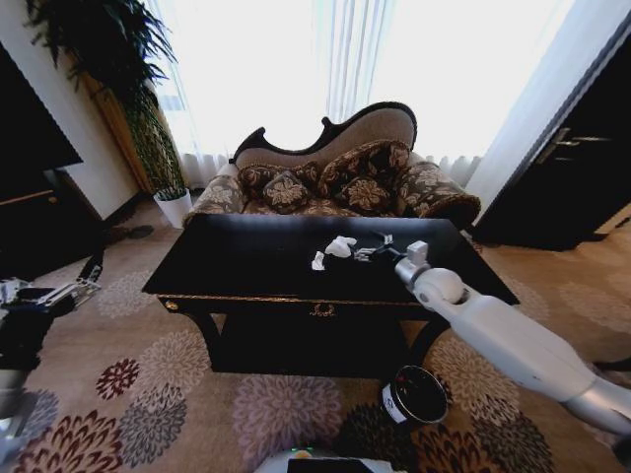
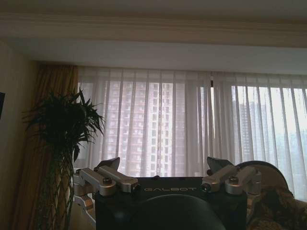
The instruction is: Move to the front of the table and place the trash on the table into the trash bin.
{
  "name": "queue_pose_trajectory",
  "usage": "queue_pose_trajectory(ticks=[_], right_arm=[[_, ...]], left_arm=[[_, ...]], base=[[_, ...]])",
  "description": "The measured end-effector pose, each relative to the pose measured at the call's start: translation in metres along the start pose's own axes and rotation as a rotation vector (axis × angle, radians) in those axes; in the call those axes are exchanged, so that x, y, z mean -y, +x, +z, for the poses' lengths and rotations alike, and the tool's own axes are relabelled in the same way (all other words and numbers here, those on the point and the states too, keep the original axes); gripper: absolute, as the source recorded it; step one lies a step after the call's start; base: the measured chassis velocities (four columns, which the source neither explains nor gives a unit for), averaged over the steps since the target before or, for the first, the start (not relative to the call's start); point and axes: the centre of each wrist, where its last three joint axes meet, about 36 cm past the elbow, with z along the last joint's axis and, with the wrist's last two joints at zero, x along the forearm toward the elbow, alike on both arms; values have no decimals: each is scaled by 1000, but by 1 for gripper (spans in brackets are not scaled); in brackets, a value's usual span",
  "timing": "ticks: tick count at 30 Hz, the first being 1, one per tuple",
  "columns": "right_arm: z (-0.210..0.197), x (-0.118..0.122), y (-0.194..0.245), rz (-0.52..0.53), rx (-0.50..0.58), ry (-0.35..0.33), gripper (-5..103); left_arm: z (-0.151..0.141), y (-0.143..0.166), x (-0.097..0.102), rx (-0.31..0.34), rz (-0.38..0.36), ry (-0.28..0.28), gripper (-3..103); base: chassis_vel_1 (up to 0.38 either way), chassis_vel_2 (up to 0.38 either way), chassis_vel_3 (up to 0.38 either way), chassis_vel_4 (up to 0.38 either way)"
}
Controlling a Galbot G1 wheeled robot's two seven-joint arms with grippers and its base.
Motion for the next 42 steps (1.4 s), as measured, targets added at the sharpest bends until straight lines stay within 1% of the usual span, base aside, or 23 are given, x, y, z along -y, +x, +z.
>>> queue_pose_trajectory(ticks=[6, 10, 13, 18, 27, 32, 33, 35, 37, 38, 39, 42], right_arm=[[5, -9, -17, -28, -13, 22, 100], [7, -9, -25, -31, -21, 30, 100], [5, 0, -41, -13, -26, 61, 100], [3, 7, -56, -10, -29, 83, 100], [14, 4, -59, -35, -50, 92, 100], [17, 8, -59, -30, -59, 93, 100], [17, 9, -59, -31, -61, 91, 103], [18, 9, -59, -33, -63, 91, 103], [19, 10, -58, -41, -64, 89, 98], [22, 9, -58, -51, -65, 85, 93], [22, 9, -58, -51, -65, 85, 93], [26, 7, -57, -59, -66, 78, 77]], left_arm=[[0, 2, 1, -2, -5, -1, 100], [2, 2, 2, -6, -5, 0, 100], [4, 3, 5, -10, -6, 3, 100], [5, 3, 4, -13, -9, 3, 100], [8, 2, 1, -16, -12, 3, 100], [10, 1, 2, -18, -9, 7, 100], [10, 0, 2, -18, -8, 8, 100], [11, 0, 2, -17, -8, 8, 100], [11, 0, 2, -17, -7, 9, 100], [11, 0, 3, -15, -7, 10, 100], [11, 0, 3, -15, -7, 10, 100], [10, -1, 4, -13, -2, 12, 100]], base=[[0, 0, 0, 0], [0, 0, 0, 0], [0, 0, 0, 0], [0, 0, 0, 0], [0, 0, 0, 0], [0, 0, 0, 0], [0, 0, 0, 0], [0, 0, 0, 0], [0, 0, 0, 0], [0, 0, 0, 0], [0, 0, 0, 0], [0, 0, 0, 0]])
